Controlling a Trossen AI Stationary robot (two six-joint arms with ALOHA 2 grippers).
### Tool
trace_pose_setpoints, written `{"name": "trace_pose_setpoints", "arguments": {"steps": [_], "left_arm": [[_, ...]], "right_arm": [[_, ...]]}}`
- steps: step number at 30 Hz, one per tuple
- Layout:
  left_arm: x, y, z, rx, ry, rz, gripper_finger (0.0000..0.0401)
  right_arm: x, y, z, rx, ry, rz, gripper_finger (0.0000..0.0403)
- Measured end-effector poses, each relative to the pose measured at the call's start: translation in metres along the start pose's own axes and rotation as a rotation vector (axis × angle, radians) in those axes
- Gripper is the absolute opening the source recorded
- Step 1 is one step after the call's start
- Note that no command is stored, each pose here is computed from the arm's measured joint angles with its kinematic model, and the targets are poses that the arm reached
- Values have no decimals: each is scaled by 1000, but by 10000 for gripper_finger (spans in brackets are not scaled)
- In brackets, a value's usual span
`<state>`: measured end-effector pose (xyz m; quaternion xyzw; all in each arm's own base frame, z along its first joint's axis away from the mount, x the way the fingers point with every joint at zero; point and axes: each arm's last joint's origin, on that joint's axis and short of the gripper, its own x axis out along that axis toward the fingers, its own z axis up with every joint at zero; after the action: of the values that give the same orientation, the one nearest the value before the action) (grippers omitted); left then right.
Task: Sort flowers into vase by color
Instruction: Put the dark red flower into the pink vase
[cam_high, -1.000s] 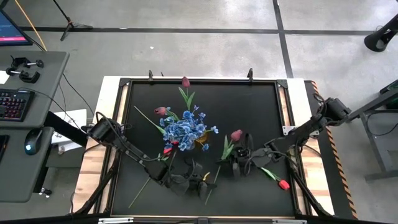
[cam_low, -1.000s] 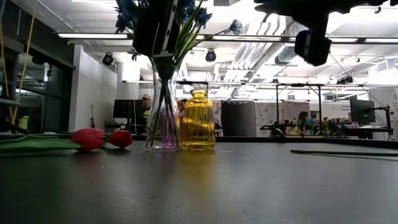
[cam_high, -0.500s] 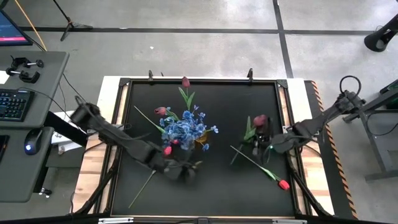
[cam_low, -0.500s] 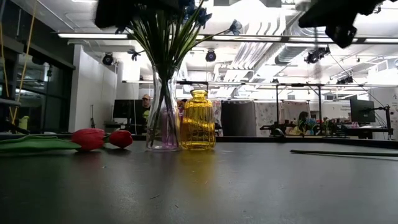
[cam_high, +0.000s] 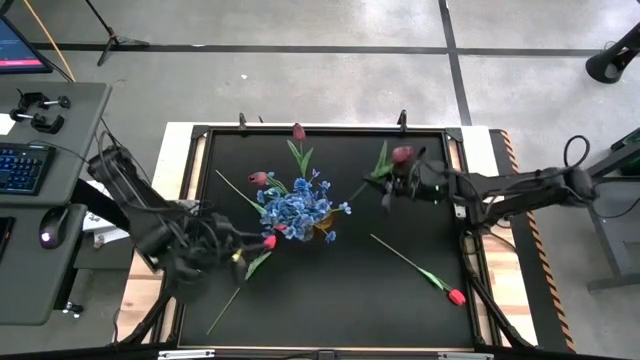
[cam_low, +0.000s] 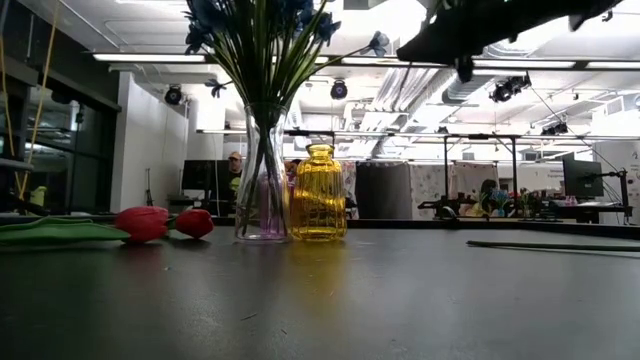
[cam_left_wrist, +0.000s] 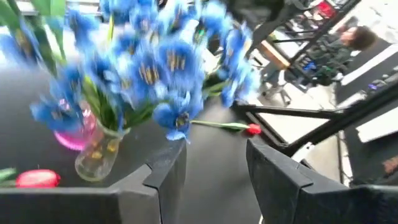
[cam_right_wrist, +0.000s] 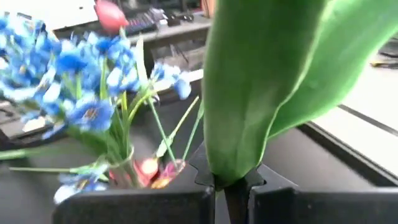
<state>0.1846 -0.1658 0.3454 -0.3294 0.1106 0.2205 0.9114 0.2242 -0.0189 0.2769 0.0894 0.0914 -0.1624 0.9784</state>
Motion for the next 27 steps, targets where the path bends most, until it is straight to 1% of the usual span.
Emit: {"name": "trace_pose_setpoints", "arguments": {"steps": [3,5,7,10,15,20,22,24,27], "left_arm": [[-11,6,20,19,-36,-26,157],[-18,10,32,40,-81,-29,157],[-23,14,41,55,-120,-29,157],[-28,19,51,59,-153,-30,157],[-30,17,55,75,-163,-46,157],[-27,15,51,86,-161,-39,157],[-26,13,48,91,-160,-35,157],[-25,13,47,96,-164,-31,157],[-24,12,46,89,-165,-28,157]], "right_arm": [[7,-14,7,-9,-27,50,0],[15,-19,12,-22,-14,73,0],[27,-20,19,-39,7,116,0],[44,-14,28,-93,53,176,0],[60,-8,46,-162,58,228,0],[59,-6,62,-231,88,238,0],[58,-5,67,-236,95,243,0],[56,-3,73,-239,92,282,0],[56,0,73,-229,92,309,0]]}}
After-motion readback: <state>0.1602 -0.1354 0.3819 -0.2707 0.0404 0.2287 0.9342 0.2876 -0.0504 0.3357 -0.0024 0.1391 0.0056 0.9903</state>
